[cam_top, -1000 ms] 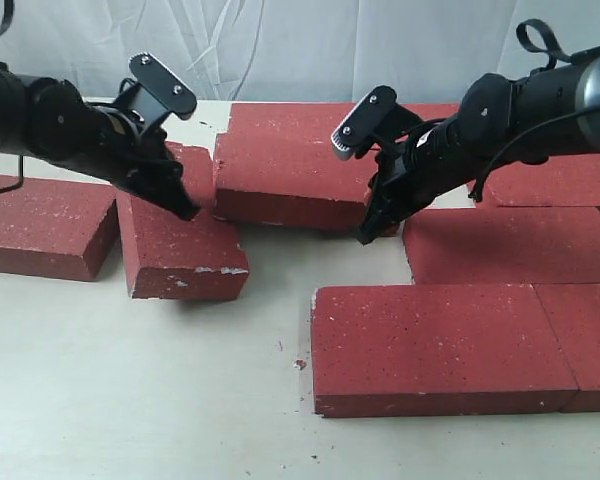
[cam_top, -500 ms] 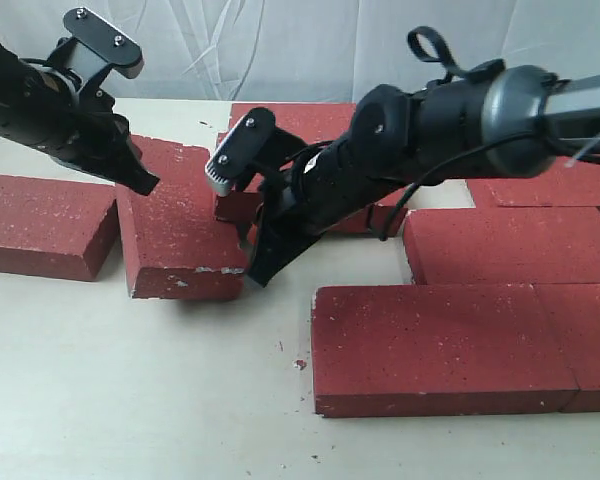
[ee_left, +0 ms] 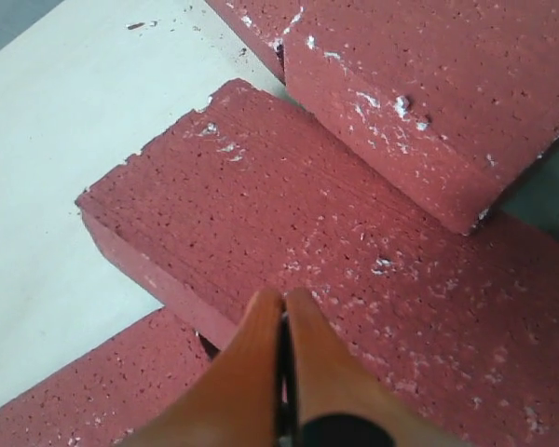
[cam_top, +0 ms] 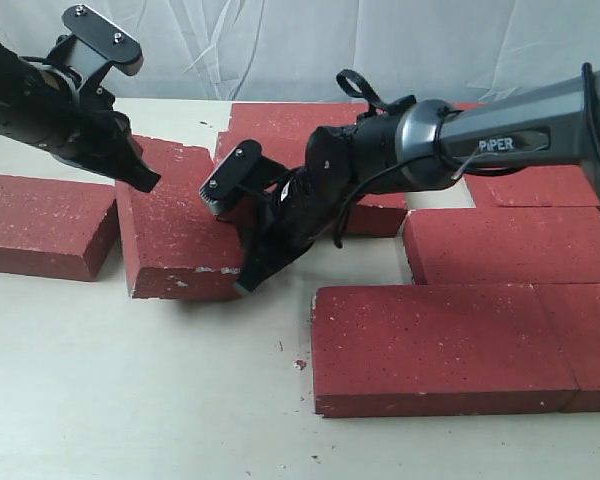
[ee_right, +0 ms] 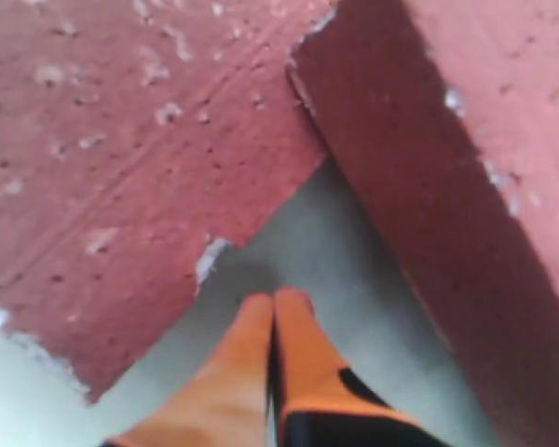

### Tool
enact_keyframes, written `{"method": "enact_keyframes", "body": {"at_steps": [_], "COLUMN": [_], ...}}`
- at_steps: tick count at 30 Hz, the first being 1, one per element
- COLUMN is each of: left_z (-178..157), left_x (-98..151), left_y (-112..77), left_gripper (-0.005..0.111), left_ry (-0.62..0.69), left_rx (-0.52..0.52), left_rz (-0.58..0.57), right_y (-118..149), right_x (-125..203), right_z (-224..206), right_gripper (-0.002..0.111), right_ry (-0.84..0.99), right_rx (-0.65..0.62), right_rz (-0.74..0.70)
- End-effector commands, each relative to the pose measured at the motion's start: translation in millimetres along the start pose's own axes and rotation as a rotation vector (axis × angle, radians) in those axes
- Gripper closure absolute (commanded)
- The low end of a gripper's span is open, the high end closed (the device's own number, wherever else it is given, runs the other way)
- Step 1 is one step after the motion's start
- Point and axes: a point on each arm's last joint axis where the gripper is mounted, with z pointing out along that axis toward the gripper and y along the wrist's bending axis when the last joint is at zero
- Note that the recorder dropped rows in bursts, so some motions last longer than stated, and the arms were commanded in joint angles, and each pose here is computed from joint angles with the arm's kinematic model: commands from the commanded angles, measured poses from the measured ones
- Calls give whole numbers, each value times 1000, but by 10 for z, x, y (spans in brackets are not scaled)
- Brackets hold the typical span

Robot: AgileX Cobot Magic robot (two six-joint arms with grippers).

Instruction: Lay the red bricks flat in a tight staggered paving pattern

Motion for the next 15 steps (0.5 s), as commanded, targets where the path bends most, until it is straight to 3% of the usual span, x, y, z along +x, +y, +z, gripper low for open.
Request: {"method": "enact_keyframes", "body": {"at_steps": [1, 9, 15], "left_z": [-28, -28, -26], "left_x": [-43, -47, -68], "left_y": [19, 21, 37], "left_gripper": [107, 107, 107], "left_ry": [-32, -36, -68], "left_rx": [-15, -17, -37], "left_rz": [-13, -13, -16], "right_y": [133, 472, 582], "right_x": [-109, -250, -342], "right_z": [10, 35, -166], "right_gripper": [109, 109, 109], "right_ry": [-34, -76, -85], "right_rx": [-8, -26, -54], "right_rz": [-14, -88, -115]}}
